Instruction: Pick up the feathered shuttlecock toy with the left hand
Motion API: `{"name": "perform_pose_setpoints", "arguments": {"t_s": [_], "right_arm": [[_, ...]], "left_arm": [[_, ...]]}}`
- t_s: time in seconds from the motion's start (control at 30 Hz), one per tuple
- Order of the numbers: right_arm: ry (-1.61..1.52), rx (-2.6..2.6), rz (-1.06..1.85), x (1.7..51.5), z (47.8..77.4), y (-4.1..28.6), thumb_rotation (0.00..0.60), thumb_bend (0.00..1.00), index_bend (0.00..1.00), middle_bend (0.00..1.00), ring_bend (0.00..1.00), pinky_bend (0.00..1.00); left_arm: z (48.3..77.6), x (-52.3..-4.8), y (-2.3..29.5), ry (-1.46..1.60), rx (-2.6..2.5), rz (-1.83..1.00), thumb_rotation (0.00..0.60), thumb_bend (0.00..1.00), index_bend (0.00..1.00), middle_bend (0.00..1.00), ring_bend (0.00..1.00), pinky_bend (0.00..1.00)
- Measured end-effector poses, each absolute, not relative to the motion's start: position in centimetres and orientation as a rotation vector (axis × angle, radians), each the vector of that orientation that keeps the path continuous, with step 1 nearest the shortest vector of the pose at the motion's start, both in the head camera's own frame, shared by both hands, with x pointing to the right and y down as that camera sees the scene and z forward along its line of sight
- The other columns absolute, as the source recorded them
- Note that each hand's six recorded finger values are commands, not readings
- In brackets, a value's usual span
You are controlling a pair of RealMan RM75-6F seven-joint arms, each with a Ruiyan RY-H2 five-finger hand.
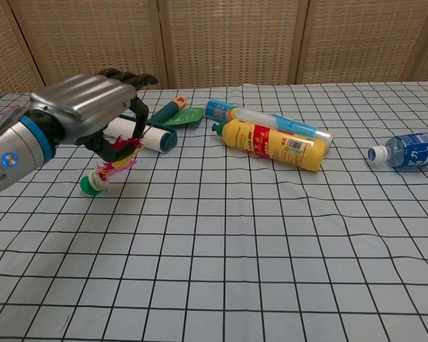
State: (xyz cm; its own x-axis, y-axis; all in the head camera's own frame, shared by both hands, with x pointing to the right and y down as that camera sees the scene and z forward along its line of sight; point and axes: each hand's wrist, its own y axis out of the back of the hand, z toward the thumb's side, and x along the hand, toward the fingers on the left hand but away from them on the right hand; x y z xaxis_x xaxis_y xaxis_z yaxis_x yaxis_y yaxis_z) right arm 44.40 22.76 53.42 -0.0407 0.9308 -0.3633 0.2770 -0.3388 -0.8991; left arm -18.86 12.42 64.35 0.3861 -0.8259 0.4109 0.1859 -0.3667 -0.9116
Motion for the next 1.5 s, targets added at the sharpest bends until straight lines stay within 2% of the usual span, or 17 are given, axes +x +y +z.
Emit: {"name": "perform_pose_setpoints", "arguments": {"t_s": [0.4,0.57,0.8,0.83,0.9,0.97,1.07,1.17,1.37,1.5], "right_arm": [[-1.251,-1.649,1.416,43.8,53.7,23.1,0.600,0.08,0.03,0.00,0.00,0.00],[-1.236,-1.649,1.420,43.5,53.9,23.3,0.600,0.08,0.03,0.00,0.00,0.00],[-1.243,-1.644,1.422,43.7,53.8,23.2,0.600,0.08,0.03,0.00,0.00,0.00],[-1.245,-1.644,1.421,43.7,53.8,23.2,0.600,0.08,0.03,0.00,0.00,0.00],[-1.247,-1.644,1.421,43.7,53.8,23.2,0.600,0.08,0.03,0.00,0.00,0.00],[-1.248,-1.643,1.420,43.8,53.8,23.2,0.600,0.08,0.03,0.00,0.00,0.00],[-1.246,-1.644,1.418,43.7,53.8,23.2,0.600,0.08,0.03,0.00,0.00,0.00],[-1.243,-1.646,1.418,43.7,53.8,23.2,0.600,0.08,0.03,0.00,0.00,0.00],[-1.231,-1.639,1.420,43.6,53.8,23.3,0.600,0.08,0.03,0.00,0.00,0.00],[-1.217,-1.642,1.435,43.5,53.9,23.4,0.600,0.08,0.03,0.00,0.00,0.00]], "left_arm": [[60.5,-25.3,10.8,0.745,-1.545,-1.196,0.600,0.42,0.70,0.00,0.00,0.00],[60.6,-26.5,10.6,0.760,-1.548,-1.210,0.600,0.42,0.70,0.00,0.00,0.00],[62.2,-26.9,11.4,0.736,-1.573,-1.243,0.600,0.42,0.69,0.00,0.00,0.00],[62.3,-26.9,11.5,0.737,-1.575,-1.246,0.600,0.42,0.68,0.00,0.00,0.00],[62.4,-27.0,11.6,0.744,-1.579,-1.247,0.600,0.40,0.58,0.00,0.00,0.00],[62.3,-27.2,11.7,0.755,-1.583,-1.243,0.600,0.34,0.36,0.00,0.00,0.00],[61.9,-27.4,11.8,0.787,-1.600,-1.231,0.600,0.25,0.15,0.00,0.00,0.00],[61.1,-27.8,11.8,0.829,-1.625,-1.215,0.600,0.24,0.08,0.00,0.00,0.00],[59.1,-29.5,12.4,0.895,-1.652,-1.204,0.600,0.23,0.06,0.00,0.00,0.00],[58.2,-32.4,14.7,0.912,-1.633,-1.250,0.600,0.24,0.07,0.00,0.00,0.00]]}}
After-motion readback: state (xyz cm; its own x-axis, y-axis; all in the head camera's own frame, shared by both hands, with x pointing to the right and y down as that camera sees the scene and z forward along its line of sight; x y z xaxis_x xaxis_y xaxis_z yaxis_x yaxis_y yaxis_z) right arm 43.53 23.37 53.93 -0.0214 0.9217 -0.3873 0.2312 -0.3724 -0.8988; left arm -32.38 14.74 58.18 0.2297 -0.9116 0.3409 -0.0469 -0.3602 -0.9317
